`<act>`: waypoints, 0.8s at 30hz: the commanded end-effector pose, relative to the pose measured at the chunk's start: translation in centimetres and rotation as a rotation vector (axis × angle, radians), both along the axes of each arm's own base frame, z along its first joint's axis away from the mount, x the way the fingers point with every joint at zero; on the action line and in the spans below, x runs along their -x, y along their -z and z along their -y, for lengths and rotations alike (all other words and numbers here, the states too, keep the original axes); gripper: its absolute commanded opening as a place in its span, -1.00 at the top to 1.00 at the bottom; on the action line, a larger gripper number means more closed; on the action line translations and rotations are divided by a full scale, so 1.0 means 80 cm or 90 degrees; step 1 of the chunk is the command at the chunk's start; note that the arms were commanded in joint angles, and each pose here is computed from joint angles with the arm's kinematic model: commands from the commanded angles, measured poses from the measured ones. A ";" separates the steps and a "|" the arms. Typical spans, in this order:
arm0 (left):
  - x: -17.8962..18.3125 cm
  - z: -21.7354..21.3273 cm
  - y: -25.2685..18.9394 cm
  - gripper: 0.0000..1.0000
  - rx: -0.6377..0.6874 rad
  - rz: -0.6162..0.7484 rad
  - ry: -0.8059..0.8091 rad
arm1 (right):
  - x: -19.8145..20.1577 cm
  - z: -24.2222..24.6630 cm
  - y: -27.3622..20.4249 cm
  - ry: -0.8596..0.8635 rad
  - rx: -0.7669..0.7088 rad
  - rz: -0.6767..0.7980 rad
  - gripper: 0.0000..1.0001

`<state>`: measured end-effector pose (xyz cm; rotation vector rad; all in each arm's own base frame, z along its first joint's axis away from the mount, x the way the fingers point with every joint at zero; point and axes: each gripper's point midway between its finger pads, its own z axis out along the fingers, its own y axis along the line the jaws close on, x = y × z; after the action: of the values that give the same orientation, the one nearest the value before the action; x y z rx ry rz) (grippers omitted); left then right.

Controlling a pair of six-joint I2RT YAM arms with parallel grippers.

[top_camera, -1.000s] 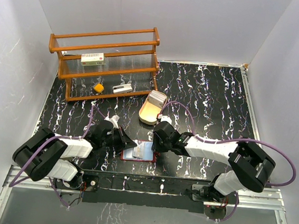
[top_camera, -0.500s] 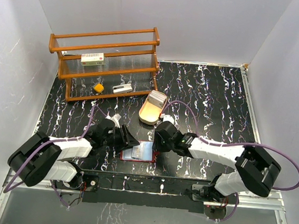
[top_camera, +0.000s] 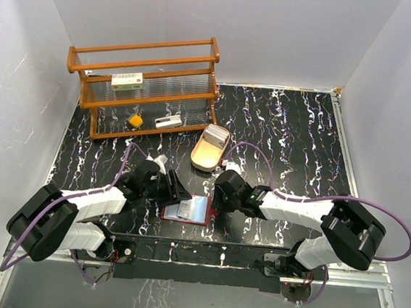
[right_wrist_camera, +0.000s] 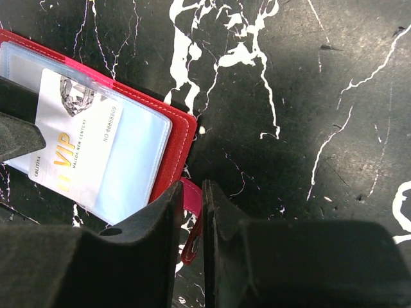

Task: Put the credit cards into the card holder
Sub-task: Insert the credit card into the card holder.

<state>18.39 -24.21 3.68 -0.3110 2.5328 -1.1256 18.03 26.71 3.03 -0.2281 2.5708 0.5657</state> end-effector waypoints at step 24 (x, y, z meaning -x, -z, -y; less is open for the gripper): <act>0.006 -0.015 -0.011 -0.10 -0.063 0.012 0.024 | -0.002 -0.010 -0.033 0.027 -0.058 0.010 0.45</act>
<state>18.46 -22.60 4.44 -0.2350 2.5784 -0.9528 17.50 26.52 3.11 -0.1966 2.5791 0.5944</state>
